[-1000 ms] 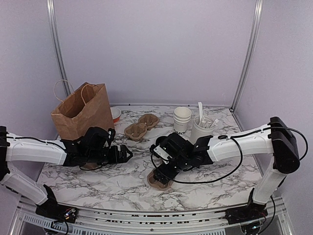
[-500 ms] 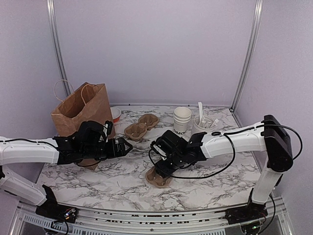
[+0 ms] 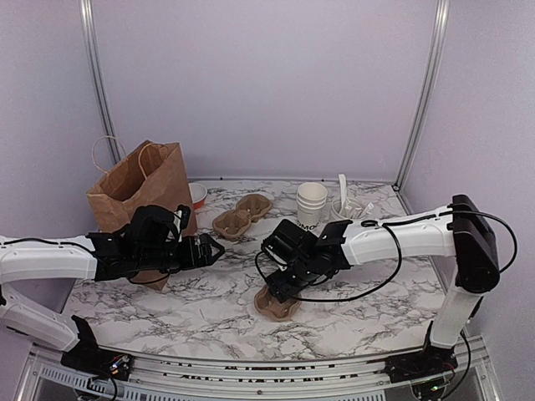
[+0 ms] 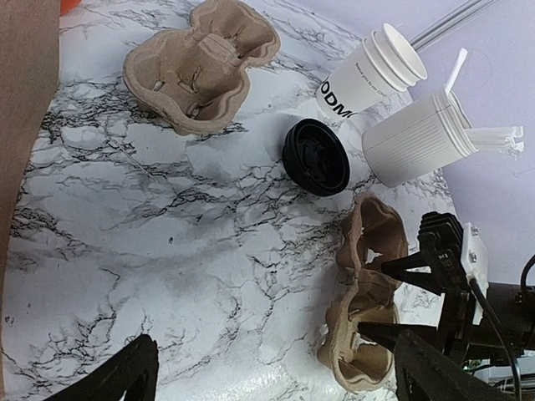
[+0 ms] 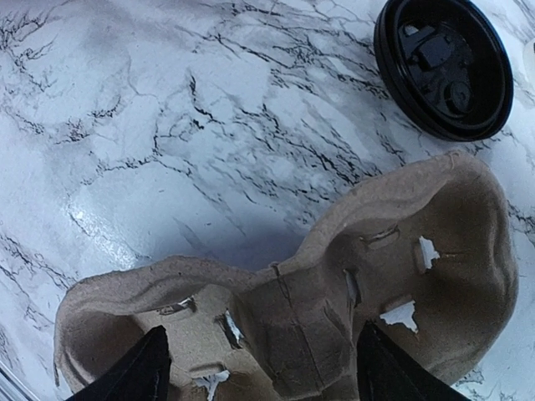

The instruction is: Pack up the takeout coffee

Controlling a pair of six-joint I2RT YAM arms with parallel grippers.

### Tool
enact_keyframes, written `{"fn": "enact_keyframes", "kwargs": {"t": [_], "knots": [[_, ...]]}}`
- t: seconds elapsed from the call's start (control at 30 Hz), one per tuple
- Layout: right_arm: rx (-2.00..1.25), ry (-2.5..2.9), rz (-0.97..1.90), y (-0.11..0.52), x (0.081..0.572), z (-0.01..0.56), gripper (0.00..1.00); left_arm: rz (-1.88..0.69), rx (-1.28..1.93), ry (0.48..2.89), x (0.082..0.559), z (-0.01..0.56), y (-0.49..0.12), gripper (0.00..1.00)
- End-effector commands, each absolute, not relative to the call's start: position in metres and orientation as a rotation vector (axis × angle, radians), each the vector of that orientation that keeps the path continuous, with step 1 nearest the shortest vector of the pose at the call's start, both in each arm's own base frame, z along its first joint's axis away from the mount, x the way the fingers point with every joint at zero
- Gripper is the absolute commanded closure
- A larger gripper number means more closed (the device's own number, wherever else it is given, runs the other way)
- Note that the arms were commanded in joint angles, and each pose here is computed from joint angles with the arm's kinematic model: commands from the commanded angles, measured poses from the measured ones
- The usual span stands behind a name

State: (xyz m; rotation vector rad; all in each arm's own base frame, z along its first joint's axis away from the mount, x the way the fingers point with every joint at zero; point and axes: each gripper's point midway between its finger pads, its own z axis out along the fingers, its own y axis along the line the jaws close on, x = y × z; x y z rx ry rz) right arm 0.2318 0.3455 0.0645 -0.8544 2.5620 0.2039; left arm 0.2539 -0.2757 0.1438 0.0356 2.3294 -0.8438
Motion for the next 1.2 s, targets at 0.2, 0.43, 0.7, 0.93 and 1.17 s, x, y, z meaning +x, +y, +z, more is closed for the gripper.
{"fn": "enact_keyframes", "kwargs": {"t": [0.2,0.43,0.7,0.93,1.17], "knots": [[-0.97,2.557,0.18,0.336,0.235,0.065,0.14,-0.85,0.054,2.306,0.256,0.158,-0.28,0.01],[-1.092,2.595,0.255,0.336,0.232,0.041,0.14,-0.873,0.057,2.27,0.26,0.176,-0.284,0.01],[-1.002,2.668,0.252,0.332,0.233,0.031,0.25,-0.872,0.048,2.262,0.259,0.18,-0.28,0.01],[-0.802,2.754,0.186,0.308,0.228,0.029,0.4,-0.88,0.049,2.253,0.26,0.185,-0.281,0.01],[-0.564,2.788,0.152,0.276,0.209,0.042,0.46,-0.888,0.061,2.253,0.261,0.187,-0.285,0.01]]}}
